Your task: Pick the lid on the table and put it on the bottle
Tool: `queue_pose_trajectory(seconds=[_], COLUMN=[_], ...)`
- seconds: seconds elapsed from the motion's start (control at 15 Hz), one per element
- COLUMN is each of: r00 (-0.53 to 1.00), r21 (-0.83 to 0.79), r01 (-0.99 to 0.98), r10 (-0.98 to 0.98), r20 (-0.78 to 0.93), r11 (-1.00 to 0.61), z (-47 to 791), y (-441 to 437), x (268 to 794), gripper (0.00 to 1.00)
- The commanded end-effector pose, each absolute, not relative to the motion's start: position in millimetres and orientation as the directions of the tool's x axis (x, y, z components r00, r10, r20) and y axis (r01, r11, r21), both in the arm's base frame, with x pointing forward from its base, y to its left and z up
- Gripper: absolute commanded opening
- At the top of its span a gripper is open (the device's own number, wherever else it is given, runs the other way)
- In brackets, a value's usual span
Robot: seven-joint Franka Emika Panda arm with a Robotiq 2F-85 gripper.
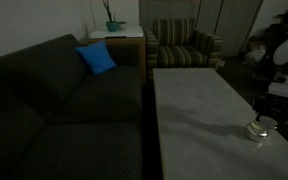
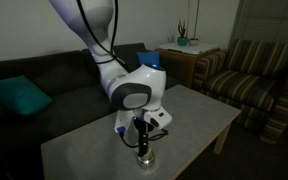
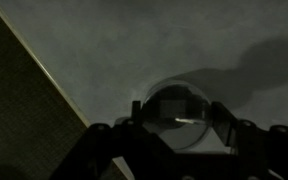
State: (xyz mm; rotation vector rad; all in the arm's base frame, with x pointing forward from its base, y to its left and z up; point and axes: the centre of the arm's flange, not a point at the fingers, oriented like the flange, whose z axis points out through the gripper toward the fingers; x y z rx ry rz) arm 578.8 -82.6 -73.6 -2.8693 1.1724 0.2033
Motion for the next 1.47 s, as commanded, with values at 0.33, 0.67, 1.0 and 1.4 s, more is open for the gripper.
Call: queue_pose_trajectory(seconds=[0.33, 0.67, 1.0, 1.4], r00=[0.690, 0.667, 0.650, 0.620], r21=[-0.007, 0.006, 0.010, 0.030], r01=[-0.717, -0.733, -0.748, -0.773], r10=[-0.708, -0.720, -0.735, -0.765], r20=[-0.149, -0.189, -0.194, -0.173], r11=[-0.697, -0.680, -0.664, -0.634], z=[-93, -113, -107, -98], y=[-89, -90, -88, -90], x=[612, 624, 606, 596], gripper=[0.44, 0.44, 0.44, 0.44])
